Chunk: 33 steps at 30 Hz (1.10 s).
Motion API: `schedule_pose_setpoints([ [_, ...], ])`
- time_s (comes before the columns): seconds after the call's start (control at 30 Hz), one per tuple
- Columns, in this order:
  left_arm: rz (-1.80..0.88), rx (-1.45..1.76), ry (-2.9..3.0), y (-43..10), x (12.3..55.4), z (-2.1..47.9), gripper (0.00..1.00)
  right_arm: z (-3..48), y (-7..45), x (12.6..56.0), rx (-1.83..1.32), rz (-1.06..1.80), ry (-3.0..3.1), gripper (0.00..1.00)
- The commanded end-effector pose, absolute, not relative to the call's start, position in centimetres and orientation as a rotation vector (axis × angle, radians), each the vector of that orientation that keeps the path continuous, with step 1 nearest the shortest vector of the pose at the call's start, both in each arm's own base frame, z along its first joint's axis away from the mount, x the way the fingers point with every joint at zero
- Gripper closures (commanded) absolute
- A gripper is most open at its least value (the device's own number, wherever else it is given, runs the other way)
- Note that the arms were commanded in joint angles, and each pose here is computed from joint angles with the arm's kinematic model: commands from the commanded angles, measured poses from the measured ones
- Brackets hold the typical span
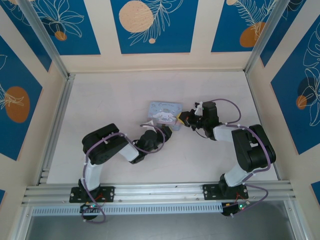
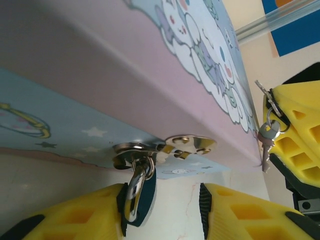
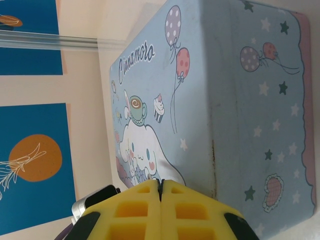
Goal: Unlock a padlock with a key
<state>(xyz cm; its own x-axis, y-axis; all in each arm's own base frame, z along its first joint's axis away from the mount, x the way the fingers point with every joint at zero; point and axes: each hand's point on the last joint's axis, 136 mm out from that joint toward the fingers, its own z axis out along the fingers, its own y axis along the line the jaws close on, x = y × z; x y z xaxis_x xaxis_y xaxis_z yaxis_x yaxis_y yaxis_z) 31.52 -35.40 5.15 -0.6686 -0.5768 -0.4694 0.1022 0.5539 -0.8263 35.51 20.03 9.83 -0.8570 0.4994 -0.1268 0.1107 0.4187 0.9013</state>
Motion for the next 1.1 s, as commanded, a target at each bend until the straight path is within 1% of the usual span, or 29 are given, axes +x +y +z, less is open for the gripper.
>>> schedule_pose_setpoints([
  [0.0,-1.078,-0.432,2.057,-34.8,31.7,3.5,0.61,8.7,20.0,35.3,0.535,1.412,2.344,1.00],
  [0.17,-1.082,-0.441,2.051,-34.9,31.8,3.6,0.68,8.7,20.0,35.3,0.530,1.413,2.343,1.00],
  [0.33,-1.089,-0.437,2.053,-34.9,31.7,3.7,0.83,9.8,20.2,35.6,0.504,1.436,2.329,1.00],
  [0.47,-1.110,-0.435,2.060,-35.0,31.4,4.0,0.98,12.3,20.2,35.5,0.456,1.453,2.283,1.00],
  [0.5,-1.112,-0.439,2.066,-34.9,31.3,4.1,1.00,13.0,20.2,35.3,0.446,1.457,2.271,1.00],
  [0.63,-1.143,-0.431,2.091,-35.2,30.9,5.0,1.00,15.5,19.9,33.9,0.404,1.466,2.224,1.00],
  [0.73,-1.169,-0.416,2.133,-35.5,30.6,5.8,1.00,16.1,19.9,32.0,0.383,1.473,2.217,1.00],
  [1.07,-1.235,-0.315,2.226,-35.5,29.4,9.7,1.00,13.4,18.7,25.6,0.477,1.528,2.211,1.00],
])
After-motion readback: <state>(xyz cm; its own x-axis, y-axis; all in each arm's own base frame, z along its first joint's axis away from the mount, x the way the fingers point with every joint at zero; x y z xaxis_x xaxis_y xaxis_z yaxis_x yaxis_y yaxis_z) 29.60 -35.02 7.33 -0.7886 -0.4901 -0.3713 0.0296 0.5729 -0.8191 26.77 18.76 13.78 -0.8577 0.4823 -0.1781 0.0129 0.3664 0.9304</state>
